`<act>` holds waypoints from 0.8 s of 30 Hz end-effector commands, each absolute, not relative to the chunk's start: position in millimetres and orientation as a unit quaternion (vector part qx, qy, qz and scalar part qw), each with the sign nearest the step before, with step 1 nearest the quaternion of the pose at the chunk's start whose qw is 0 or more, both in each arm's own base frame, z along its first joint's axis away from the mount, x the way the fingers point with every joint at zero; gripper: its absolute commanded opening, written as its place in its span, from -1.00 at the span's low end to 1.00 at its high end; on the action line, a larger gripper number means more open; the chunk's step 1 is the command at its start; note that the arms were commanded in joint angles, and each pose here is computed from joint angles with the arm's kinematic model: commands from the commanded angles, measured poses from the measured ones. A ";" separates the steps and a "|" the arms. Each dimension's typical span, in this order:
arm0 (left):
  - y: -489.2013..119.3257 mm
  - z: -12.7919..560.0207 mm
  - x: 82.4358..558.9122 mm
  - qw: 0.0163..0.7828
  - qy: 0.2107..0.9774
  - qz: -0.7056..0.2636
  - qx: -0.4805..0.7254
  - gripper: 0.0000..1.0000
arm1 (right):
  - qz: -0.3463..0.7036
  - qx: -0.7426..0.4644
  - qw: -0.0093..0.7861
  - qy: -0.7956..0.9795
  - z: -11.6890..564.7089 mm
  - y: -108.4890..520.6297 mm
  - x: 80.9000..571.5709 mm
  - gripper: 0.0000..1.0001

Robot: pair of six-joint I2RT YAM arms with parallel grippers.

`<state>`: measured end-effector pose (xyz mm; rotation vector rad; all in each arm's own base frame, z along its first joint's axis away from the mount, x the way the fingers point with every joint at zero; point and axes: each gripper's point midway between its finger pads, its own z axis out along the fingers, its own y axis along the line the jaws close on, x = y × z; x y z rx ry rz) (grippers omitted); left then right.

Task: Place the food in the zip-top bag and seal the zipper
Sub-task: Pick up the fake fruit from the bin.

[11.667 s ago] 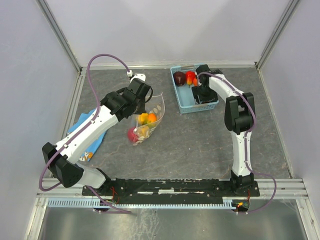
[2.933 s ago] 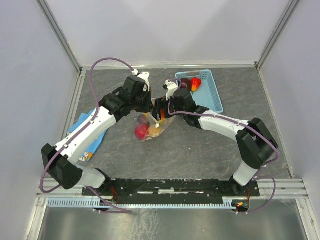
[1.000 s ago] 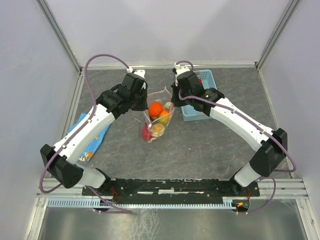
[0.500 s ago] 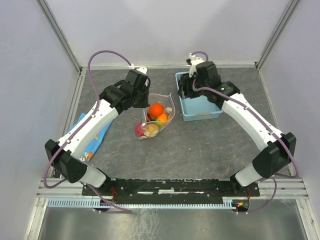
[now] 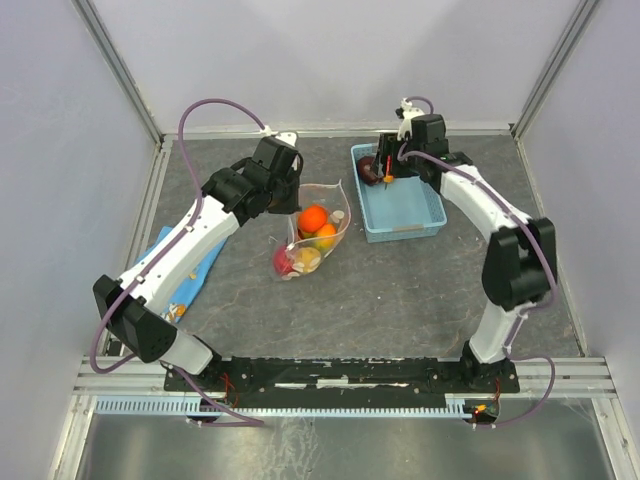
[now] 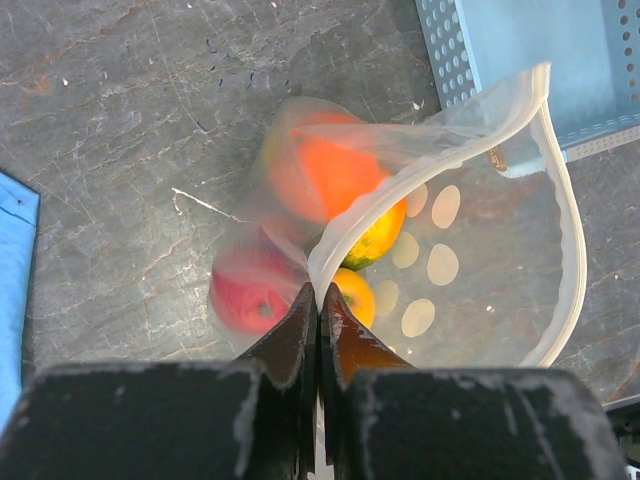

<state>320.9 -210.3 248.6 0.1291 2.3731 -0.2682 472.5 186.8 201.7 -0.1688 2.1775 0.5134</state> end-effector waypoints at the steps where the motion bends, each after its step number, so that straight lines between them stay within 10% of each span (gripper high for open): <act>1: -211.8 272.8 330.1 0.399 0.908 -0.110 0.063 -0.95 | 0.207 -0.068 0.482 0.849 193.5 186.6 520.6 0.43; 24: -207.5 256.3 327.6 0.376 0.920 -0.089 0.066 -0.95 | 0.211 0.003 0.452 0.867 86.3 204.2 607.3 0.68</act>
